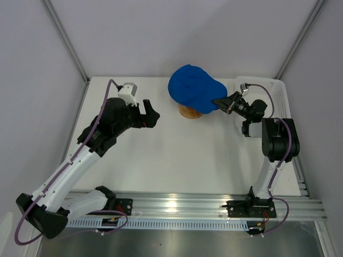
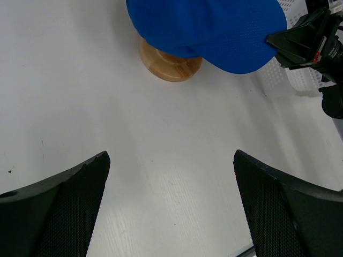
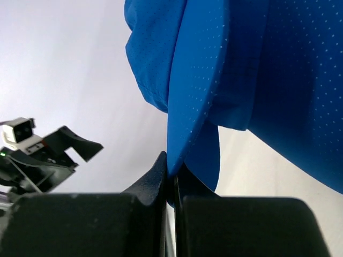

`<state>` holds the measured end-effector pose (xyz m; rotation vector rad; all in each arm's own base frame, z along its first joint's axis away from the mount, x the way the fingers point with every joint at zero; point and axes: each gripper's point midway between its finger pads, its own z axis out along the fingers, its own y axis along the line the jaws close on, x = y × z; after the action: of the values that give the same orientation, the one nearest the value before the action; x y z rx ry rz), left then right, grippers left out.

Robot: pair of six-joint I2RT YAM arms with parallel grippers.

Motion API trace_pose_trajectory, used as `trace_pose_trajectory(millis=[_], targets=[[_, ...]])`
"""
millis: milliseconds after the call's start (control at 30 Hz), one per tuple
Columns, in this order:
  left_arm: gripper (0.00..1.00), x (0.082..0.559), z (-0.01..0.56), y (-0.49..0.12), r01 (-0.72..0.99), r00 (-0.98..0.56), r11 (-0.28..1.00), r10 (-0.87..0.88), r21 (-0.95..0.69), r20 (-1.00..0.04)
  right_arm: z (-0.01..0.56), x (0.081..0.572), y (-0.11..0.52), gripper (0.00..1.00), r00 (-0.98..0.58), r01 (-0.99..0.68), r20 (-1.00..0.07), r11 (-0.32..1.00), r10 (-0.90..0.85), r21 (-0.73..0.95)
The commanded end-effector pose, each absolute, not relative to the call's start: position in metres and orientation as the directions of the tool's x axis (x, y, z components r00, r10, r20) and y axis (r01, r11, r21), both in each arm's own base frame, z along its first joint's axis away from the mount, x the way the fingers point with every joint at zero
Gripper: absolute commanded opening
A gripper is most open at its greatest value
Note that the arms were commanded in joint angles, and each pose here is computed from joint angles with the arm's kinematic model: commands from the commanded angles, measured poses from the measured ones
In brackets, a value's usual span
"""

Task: Stack the hats

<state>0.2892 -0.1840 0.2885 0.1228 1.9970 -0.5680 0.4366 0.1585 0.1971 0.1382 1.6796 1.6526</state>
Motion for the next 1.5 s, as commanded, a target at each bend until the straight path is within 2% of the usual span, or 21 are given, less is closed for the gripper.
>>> trace_pose_trajectory(millis=[0, 133, 233, 367, 533, 900, 967, 1000, 1033, 1067, 1100, 1133, 1267, 1367, 1467], targets=[[0.99, 0.287, 0.308, -0.186, 0.345, -0.453, 0.875, -0.162, -0.340, -0.876, 0.259, 0.429, 0.152, 0.00, -0.642, -0.562, -0.499, 0.084, 0.582, 0.823], [1.00, 0.288, 0.294, -0.184, 0.317, -0.484, 0.888, -0.151, -0.334, -0.862, 0.267, 0.435, 0.155, 0.00, -0.762, -0.444, -0.382, 0.006, 0.523, 0.896], [1.00, 0.290, 0.291, -0.184, 0.307, -0.495, 0.892, -0.148, -0.331, -0.856, 0.289, 0.434, 0.154, 0.00, -0.767, -0.484, -0.393, -0.056, 0.506, 0.873], [1.00, 0.293, 0.289, -0.189, 0.310, -0.510, 0.888, -0.146, -0.339, -0.848, 0.295, 0.442, 0.148, 0.00, -0.802, -0.425, -0.325, -0.097, 0.500, 0.900], [0.99, 0.295, 0.287, -0.191, 0.309, -0.515, 0.889, -0.141, -0.337, -0.845, 0.271, 0.453, 0.137, 0.00, -0.842, -0.312, -0.241, -0.071, 0.483, 0.948], [1.00, 0.298, 0.276, -0.192, 0.288, -0.550, 0.897, -0.133, -0.337, -0.825, 0.226, 0.465, 0.102, 0.00, -0.869, -0.225, -0.182, -0.041, 0.459, 0.973], [1.00, 0.298, 0.276, -0.192, 0.286, -0.548, 0.897, -0.135, -0.337, -0.825, 0.214, 0.470, 0.101, 0.00, -0.867, -0.228, -0.196, -0.015, 0.458, 0.974], [1.00, 0.298, 0.277, -0.192, 0.285, -0.545, 0.898, -0.137, -0.336, -0.827, 0.201, 0.475, 0.100, 0.00, -0.877, -0.157, -0.134, -0.012, 0.461, 0.987], [1.00, 0.299, 0.277, -0.192, 0.284, -0.542, 0.898, -0.139, -0.336, -0.829, 0.191, 0.477, 0.100, 0.00, -0.864, -0.208, -0.202, 0.039, 0.461, 0.977], [1.00, 0.299, 0.274, -0.192, 0.280, -0.545, 0.900, -0.137, -0.333, -0.827, 0.185, 0.481, 0.098, 0.00, -0.861, -0.200, -0.207, 0.064, 0.465, 0.978], [0.99, 0.301, 0.273, -0.192, 0.276, -0.548, 0.902, -0.135, -0.331, -0.826, 0.166, 0.484, 0.097, 0.00, -0.874, -0.077, -0.103, 0.074, 0.475, 0.994], [0.99, 0.301, 0.271, -0.192, 0.274, -0.550, 0.904, -0.133, -0.329, -0.824, 0.160, 0.486, 0.096, 0.00, -0.874, -0.069, -0.112, 0.109, 0.473, 0.992], [1.00, 0.304, 0.262, -0.195, 0.263, -0.575, 0.907, -0.125, -0.327, -0.808, 0.129, 0.485, 0.084, 0.00, -0.877, -0.021, -0.215, 0.413, 0.431, 0.910], [0.99, 0.306, 0.259, -0.197, 0.264, -0.584, 0.908, -0.119, -0.326, -0.803, 0.164, 0.491, 0.083, 0.00, -0.860, -0.110, -0.271, 0.362, 0.433, 0.926], [1.00, 0.308, 0.260, -0.198, 0.265, -0.579, 0.906, -0.123, -0.329, -0.806, 0.170, 0.493, 0.080, 0.03, -0.852, -0.110, -0.287, 0.384, 0.439, 0.917]])
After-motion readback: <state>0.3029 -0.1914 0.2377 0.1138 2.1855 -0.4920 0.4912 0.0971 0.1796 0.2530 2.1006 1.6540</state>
